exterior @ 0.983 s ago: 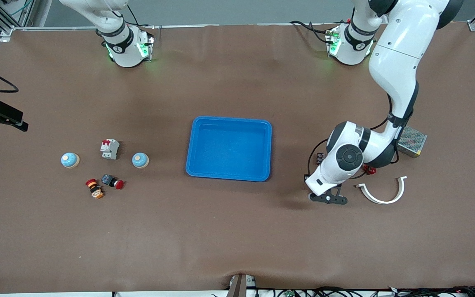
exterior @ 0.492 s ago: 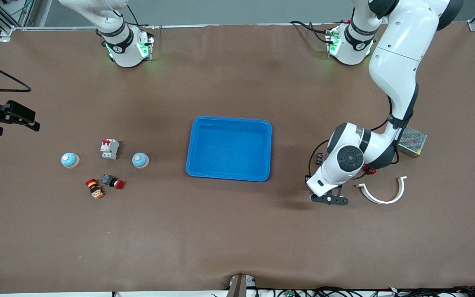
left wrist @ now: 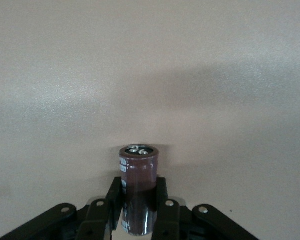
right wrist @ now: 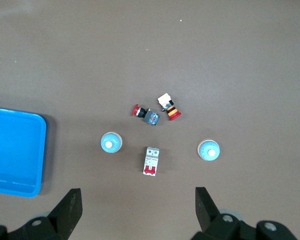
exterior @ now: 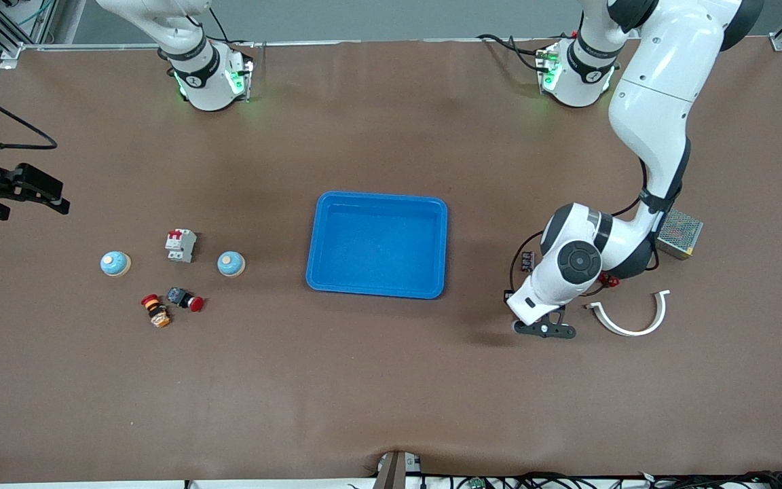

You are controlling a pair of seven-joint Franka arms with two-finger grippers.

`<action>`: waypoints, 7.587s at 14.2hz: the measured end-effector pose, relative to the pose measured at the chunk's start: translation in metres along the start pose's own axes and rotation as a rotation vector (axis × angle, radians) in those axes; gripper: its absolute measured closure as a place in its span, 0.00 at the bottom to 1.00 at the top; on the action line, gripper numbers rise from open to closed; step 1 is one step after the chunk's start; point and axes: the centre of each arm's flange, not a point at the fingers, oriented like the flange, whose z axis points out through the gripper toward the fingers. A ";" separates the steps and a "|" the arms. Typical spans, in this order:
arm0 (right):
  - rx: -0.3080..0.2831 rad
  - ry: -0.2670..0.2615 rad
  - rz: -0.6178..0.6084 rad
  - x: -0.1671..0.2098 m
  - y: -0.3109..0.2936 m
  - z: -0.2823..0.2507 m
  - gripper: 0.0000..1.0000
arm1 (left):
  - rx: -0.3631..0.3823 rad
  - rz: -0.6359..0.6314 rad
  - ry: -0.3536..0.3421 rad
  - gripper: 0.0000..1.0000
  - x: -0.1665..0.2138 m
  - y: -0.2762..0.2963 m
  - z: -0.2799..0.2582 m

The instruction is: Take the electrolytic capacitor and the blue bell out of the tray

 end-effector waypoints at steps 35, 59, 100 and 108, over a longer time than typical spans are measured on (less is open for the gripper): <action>-0.018 0.014 0.066 -0.001 -0.007 -0.004 0.00 | 0.011 -0.046 -0.007 0.00 0.013 0.000 -0.027; -0.018 0.014 0.063 -0.001 -0.008 -0.004 0.00 | 0.020 -0.085 -0.016 0.00 0.019 -0.038 -0.075; -0.018 0.015 0.061 -0.001 -0.008 -0.004 0.00 | -0.008 -0.079 -0.117 0.00 -0.001 -0.140 -0.189; -0.018 0.015 0.060 -0.001 -0.009 -0.004 0.00 | -0.035 -0.063 -0.113 0.00 -0.037 -0.156 -0.295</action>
